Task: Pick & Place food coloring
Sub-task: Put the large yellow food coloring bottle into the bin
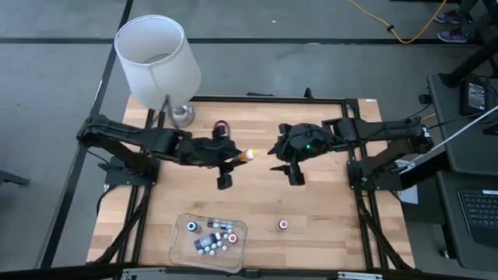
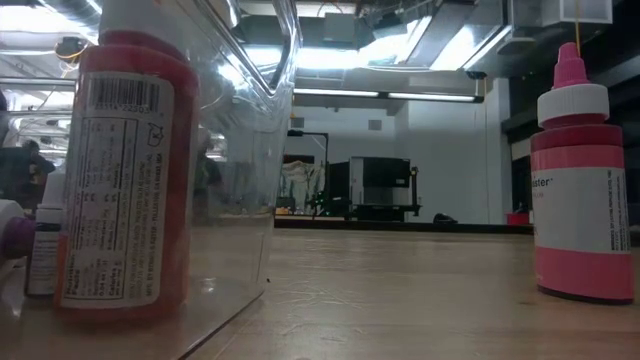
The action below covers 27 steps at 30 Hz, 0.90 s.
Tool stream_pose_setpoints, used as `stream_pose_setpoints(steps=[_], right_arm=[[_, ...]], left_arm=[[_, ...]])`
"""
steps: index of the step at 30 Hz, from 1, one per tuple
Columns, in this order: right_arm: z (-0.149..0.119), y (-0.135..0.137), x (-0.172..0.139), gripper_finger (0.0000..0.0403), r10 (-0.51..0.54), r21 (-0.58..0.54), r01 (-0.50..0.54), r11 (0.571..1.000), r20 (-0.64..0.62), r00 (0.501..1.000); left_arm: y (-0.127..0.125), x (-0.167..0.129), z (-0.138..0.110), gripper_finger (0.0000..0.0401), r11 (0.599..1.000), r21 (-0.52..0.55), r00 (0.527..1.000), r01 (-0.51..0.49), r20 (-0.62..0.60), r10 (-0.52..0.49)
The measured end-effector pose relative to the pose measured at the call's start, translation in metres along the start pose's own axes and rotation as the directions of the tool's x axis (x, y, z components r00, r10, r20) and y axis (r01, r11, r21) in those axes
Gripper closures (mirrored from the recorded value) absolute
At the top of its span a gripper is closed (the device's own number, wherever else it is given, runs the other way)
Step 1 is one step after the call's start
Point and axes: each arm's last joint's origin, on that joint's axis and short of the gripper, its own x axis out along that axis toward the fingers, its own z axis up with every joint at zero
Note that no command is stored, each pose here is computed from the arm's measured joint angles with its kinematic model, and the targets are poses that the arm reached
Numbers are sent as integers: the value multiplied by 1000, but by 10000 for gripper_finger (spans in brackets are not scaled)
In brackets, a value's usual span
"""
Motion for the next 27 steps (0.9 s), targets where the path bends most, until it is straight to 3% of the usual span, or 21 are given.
stream_pose_setpoints(steps=[6,11,15,21,24,27], right_arm=[[-4,-1,4,165,-79,-2,79,997,-31,996],[-7,-3,6,176,-155,-5,155,988,-50,987],[-8,-3,6,187,-154,-4,154,988,-61,986],[-8,-4,6,196,-157,24,158,987,-62,986],[-8,-4,6,197,-156,25,158,987,-61,986],[-8,-4,6,197,-157,27,158,987,-61,986]], left_arm=[[-12,-42,3,293,998,-45,994,36,102,-32],[-43,-76,-16,293,991,-58,983,123,144,-114],[-78,-91,-55,293,977,-171,975,125,202,-90],[-133,-92,-143,293,913,-381,935,145,355,0],[-156,-82,-178,294,891,-411,924,193,381,-25],[-177,-65,-200,295,897,-381,934,225,347,-87]])
